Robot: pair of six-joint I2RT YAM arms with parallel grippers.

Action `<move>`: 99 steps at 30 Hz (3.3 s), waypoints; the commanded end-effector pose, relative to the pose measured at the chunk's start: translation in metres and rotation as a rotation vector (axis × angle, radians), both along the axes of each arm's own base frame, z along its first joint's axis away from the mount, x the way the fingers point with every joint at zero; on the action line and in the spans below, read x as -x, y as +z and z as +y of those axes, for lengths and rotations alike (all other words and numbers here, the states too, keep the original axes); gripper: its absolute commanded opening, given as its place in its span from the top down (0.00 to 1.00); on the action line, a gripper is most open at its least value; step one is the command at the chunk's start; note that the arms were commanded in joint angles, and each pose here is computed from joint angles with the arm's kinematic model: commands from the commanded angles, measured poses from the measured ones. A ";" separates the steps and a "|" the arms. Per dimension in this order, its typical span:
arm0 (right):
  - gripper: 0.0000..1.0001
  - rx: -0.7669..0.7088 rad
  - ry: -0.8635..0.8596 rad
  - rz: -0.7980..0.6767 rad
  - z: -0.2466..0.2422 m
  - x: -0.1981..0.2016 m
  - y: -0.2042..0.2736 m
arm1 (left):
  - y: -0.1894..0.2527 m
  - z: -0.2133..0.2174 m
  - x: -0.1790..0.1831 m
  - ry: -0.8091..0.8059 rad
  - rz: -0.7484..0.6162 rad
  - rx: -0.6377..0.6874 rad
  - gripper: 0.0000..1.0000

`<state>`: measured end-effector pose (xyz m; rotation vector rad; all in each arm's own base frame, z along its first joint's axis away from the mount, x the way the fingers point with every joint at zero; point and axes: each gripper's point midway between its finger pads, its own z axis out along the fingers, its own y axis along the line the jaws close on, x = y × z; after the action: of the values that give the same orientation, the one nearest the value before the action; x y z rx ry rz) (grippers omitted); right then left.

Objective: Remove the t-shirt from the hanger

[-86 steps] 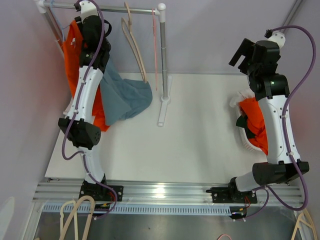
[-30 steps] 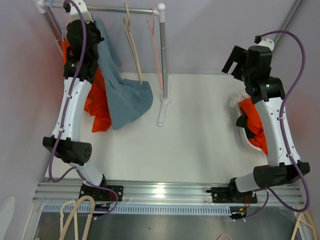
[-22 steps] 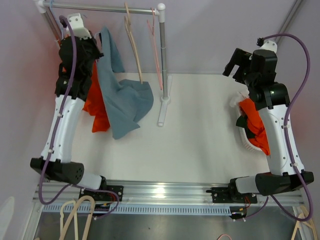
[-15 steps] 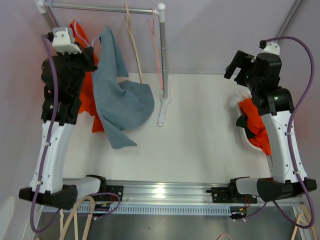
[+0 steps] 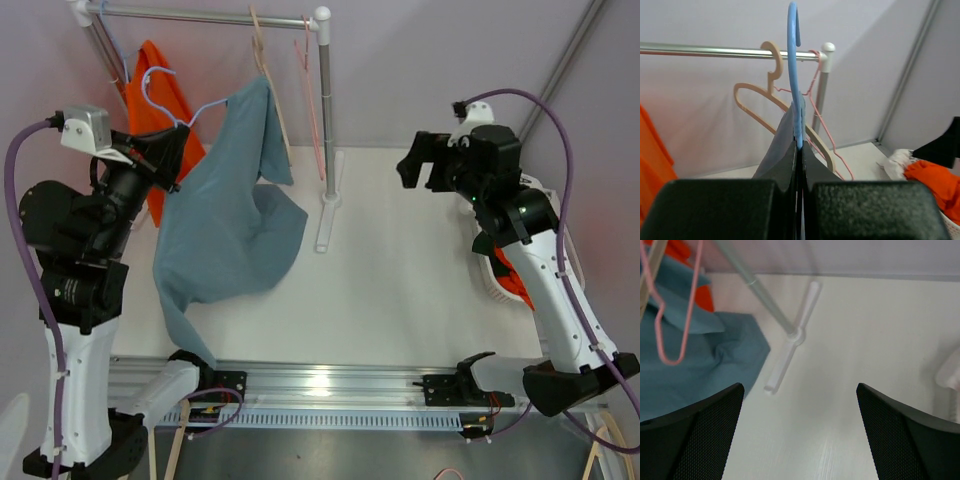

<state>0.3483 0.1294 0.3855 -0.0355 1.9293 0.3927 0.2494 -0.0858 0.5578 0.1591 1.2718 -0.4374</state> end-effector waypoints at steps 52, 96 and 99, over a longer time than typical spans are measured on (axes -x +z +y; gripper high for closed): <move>0.74 -0.091 0.672 -0.323 0.354 0.181 -0.019 | -0.042 0.066 -0.073 0.752 0.231 0.240 0.99; 1.00 -0.028 0.494 -0.213 0.258 0.178 -0.056 | -0.045 0.034 -0.080 0.480 0.446 0.218 0.99; 1.00 0.022 0.433 -0.202 0.256 0.141 -0.058 | -0.066 0.028 -0.042 0.383 0.494 0.184 0.99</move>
<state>0.1818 0.3808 0.2913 -0.5470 1.7754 0.6070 0.3374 -0.0480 0.4886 -0.4193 1.6808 -0.1093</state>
